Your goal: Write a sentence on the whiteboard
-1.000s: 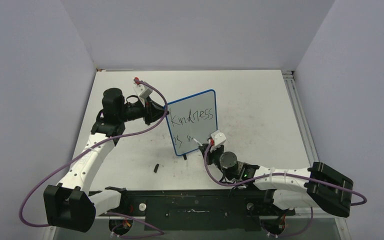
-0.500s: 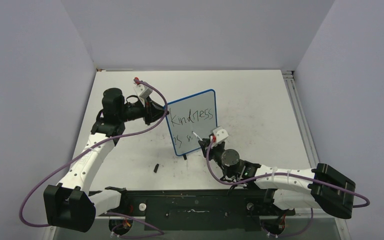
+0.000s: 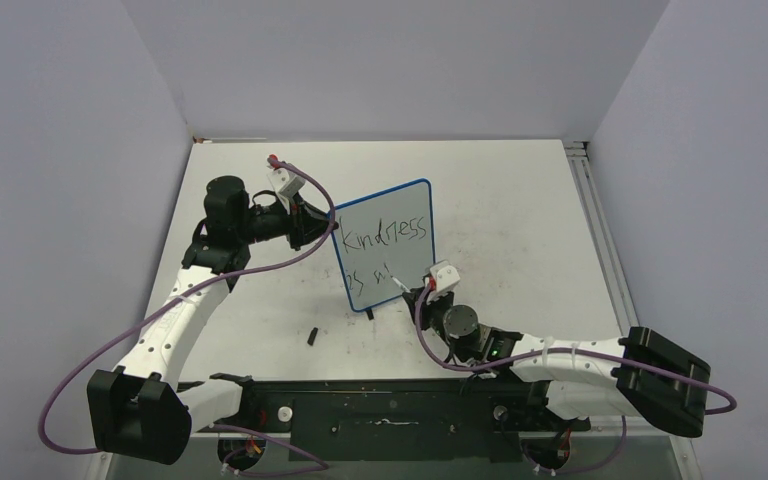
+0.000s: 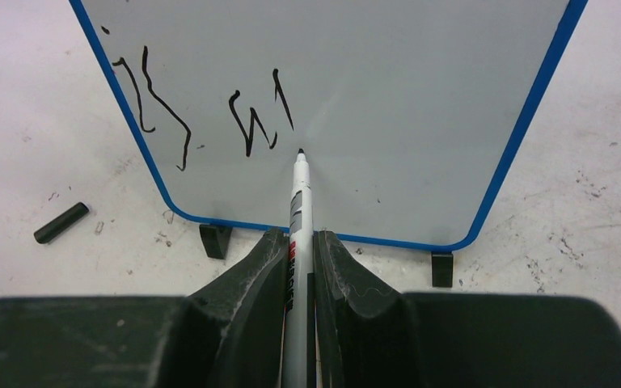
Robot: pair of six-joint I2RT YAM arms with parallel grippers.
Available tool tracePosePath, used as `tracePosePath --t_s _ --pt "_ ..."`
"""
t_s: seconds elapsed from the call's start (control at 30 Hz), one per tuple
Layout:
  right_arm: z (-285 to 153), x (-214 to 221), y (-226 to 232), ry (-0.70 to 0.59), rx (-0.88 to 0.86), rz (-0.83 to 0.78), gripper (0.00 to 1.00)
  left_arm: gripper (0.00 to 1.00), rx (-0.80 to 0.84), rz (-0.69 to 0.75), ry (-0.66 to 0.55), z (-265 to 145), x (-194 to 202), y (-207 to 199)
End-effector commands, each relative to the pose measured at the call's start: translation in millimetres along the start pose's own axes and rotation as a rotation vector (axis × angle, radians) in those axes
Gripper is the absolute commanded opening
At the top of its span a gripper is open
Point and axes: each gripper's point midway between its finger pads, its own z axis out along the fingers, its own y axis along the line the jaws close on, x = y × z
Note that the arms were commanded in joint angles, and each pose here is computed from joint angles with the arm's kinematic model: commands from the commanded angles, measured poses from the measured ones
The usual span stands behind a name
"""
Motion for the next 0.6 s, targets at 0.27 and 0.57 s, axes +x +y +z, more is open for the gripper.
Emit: tracePosePath --t_s 0.27,0.57 --pt "-9 -25 -2 -0.074 0.02 0.047 0.05 0.0 0.02 -0.036 0.058 1 17 -2" --pt "-5 -40 -12 -0.115 0.048 0.027 0.05 0.0 0.02 -0.037 0.058 1 18 -2"
